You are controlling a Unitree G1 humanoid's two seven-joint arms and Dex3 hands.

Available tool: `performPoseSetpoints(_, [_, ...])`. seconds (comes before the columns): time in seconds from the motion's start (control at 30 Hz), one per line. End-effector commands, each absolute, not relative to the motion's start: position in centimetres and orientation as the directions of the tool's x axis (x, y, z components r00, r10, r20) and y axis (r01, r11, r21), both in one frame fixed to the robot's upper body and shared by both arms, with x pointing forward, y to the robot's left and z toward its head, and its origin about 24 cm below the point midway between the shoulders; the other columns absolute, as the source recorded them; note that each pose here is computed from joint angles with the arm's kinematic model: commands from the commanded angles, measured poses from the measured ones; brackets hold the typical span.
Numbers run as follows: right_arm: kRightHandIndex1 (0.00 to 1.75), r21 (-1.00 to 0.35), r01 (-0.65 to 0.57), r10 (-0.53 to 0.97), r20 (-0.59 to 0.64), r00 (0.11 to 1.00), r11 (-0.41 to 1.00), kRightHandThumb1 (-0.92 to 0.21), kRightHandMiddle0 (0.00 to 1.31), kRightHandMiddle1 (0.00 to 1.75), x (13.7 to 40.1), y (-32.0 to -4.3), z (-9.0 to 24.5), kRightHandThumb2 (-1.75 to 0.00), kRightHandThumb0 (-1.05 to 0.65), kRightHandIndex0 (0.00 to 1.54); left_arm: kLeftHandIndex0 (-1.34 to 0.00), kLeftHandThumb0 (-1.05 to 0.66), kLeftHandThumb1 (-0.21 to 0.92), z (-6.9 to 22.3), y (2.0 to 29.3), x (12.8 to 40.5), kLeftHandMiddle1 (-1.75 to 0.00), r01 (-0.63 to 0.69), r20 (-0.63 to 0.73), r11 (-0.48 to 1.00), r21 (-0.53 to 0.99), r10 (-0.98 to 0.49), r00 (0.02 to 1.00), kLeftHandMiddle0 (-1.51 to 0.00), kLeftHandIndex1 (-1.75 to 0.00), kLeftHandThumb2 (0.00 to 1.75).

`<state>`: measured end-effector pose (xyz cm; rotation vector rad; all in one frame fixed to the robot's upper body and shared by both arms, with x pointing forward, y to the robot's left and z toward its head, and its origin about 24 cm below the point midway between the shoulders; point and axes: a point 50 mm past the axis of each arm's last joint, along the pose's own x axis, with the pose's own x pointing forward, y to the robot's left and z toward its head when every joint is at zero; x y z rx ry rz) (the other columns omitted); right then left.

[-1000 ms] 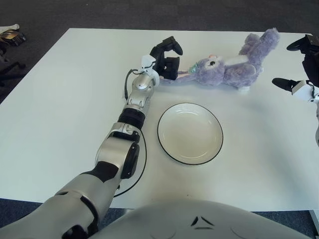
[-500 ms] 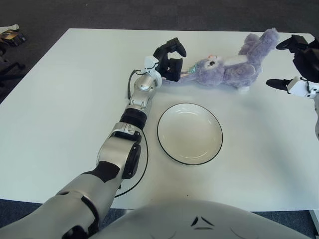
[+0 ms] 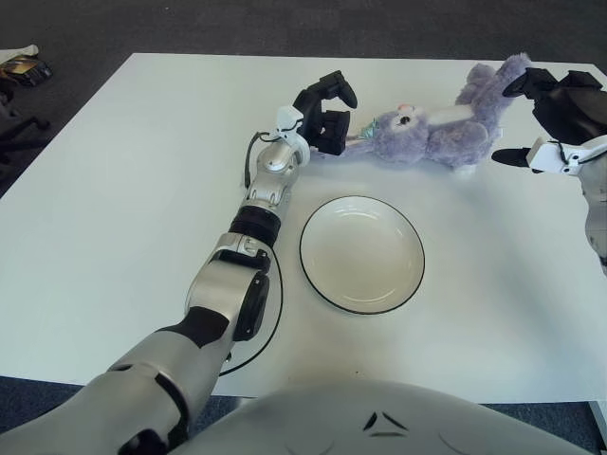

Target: Put the doll into the plate.

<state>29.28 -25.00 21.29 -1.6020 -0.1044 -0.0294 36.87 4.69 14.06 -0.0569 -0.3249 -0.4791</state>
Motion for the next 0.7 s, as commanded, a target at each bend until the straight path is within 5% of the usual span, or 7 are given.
performPoseSetpoints(0.0, [1.08,-0.995,0.077,0.057,0.074,0.996,-0.067,-0.65,0.0,0.92,29.7,-24.6,21.7,-0.69,-1.01,0.0,-0.66,-0.5,0.25,14.1,4.7,36.8,-1.75,0.468,0.329,0.884,0.021,-0.448,0.831,-1.32,-1.75,1.39])
performPoseSetpoints(0.67, [1.45,-0.996,-0.007,0.073,-0.014,0.997,-0.092,-0.75,0.0,0.79,31.1,-22.5,22.1,-0.57,-1.05,0.01,-0.68,-0.51,0.24,14.2,4.7,36.7,-1.75,0.466,0.328,0.885,0.008,-0.443,0.834,-1.32,-1.75,1.41])
